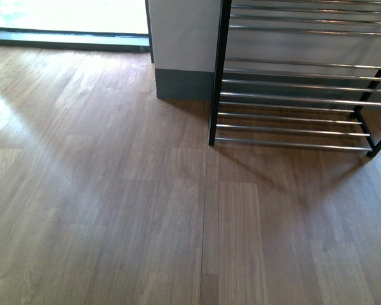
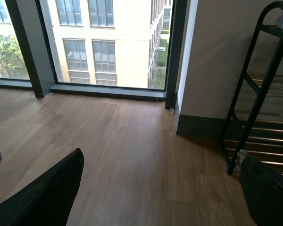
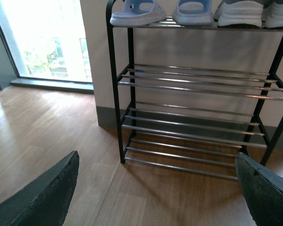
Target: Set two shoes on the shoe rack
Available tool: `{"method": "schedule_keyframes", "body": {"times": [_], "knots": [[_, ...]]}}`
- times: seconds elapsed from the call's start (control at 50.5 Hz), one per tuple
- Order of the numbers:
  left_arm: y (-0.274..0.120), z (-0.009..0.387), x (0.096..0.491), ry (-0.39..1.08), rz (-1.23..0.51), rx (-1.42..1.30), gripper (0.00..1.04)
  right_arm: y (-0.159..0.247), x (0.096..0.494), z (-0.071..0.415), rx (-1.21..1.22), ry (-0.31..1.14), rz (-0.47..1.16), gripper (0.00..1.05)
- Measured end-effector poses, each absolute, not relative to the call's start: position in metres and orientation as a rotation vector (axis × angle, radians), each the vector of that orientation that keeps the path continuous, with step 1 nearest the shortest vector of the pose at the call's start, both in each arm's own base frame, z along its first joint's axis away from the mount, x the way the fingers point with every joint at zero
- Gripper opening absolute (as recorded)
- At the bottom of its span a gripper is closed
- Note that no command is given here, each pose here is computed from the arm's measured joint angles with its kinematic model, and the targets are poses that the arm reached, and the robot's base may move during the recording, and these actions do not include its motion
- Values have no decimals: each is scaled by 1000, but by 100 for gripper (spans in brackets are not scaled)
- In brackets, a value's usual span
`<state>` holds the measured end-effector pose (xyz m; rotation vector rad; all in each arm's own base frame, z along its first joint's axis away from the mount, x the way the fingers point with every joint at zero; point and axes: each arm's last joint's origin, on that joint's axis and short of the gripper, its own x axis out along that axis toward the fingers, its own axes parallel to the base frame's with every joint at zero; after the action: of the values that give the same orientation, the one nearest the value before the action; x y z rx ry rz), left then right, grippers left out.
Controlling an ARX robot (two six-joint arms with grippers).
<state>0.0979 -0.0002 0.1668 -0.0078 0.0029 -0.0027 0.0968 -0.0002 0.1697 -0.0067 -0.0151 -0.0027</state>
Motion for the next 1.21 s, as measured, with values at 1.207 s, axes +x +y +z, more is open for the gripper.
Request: {"method": "schedule_keyframes", "body": {"times": [1.207], "knots": [[0,167,98,2,-3,-8,95,0,97,170,-7,-14,-2,95]]}}
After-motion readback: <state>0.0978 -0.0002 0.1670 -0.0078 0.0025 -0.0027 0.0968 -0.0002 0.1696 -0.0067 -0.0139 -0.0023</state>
